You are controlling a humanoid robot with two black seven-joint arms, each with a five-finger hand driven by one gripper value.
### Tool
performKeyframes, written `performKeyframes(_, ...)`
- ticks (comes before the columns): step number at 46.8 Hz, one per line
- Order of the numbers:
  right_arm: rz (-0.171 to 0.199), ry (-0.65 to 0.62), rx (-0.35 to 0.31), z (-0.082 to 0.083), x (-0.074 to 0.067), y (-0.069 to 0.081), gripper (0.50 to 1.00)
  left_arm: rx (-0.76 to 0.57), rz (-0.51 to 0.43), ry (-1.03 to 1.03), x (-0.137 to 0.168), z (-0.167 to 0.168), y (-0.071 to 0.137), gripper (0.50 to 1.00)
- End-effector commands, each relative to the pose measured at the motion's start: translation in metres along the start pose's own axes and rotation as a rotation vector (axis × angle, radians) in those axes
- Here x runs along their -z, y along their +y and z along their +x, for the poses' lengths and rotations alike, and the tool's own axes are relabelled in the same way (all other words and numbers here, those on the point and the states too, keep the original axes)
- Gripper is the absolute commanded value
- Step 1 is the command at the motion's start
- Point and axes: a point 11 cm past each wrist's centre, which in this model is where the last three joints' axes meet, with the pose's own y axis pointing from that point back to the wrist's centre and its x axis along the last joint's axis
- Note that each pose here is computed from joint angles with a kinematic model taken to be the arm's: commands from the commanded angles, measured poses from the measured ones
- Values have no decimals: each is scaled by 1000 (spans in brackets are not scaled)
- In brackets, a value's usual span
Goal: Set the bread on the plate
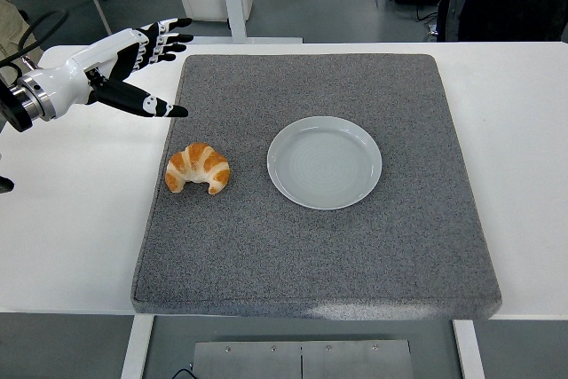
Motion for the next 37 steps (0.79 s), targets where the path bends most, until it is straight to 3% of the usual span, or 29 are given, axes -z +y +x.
performKeyframes(1,-2,0,1,0,-1,0,1000,39,23,-137,11,-9,5,990)
performKeyframes(21,-2,0,1,0,-1,0,1000,138,103,-432,44,-30,9,968)
performKeyframes(37,-2,0,1,0,-1,0,1000,118,24,-337,42,-43,-14,974)
